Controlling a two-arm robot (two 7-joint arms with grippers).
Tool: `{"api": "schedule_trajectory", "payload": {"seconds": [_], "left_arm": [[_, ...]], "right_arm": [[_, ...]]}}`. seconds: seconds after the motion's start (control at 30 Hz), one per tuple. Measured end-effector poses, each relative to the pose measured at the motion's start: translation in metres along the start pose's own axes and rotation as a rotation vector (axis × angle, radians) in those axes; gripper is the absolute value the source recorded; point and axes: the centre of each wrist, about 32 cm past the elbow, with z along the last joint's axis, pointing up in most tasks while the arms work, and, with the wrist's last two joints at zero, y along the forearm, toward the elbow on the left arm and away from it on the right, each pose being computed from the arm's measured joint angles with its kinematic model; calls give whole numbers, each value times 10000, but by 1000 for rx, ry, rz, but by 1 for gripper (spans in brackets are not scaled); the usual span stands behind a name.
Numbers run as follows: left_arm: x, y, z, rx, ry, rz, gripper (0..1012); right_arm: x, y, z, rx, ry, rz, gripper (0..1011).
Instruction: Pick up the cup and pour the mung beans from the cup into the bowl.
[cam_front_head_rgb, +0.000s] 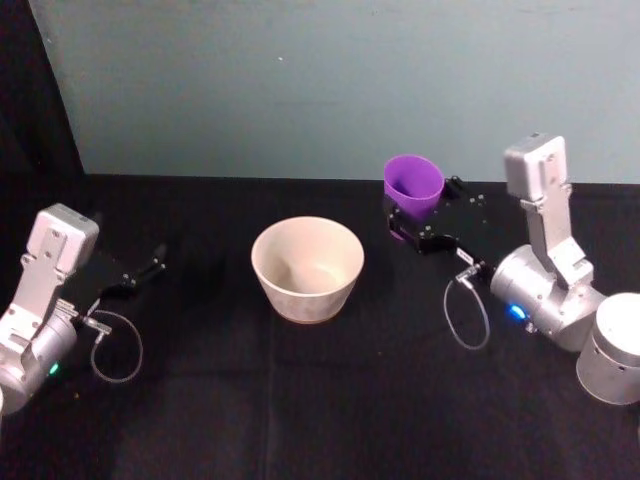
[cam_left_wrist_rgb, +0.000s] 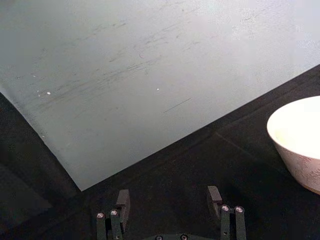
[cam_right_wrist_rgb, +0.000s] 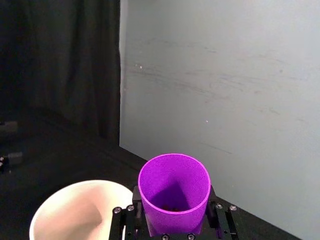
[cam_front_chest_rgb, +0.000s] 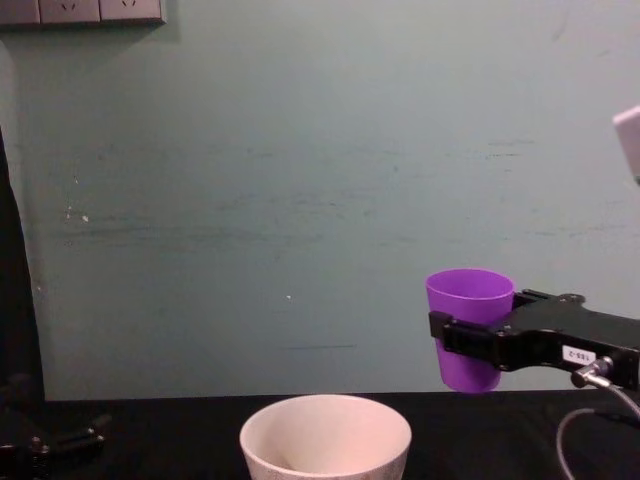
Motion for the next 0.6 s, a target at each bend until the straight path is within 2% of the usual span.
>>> {"api": "schedule_trajectory", "payload": {"seconds": [0.23,0.47,0.5,0.6], "left_arm": [[0,0,0,0,0,0,1011],[0,0,0,0,0,0,1011],[0,0,0,0,0,0,1011],[0,0,0,0,0,0,1011]], "right_arm": [[-34,120,96,-33,-103,18,724],[-108,258,219,-74,-284,31,724],[-132,286,246,-84,-334,34,724],[-164,322,282,-95,-397,39,724]]}}
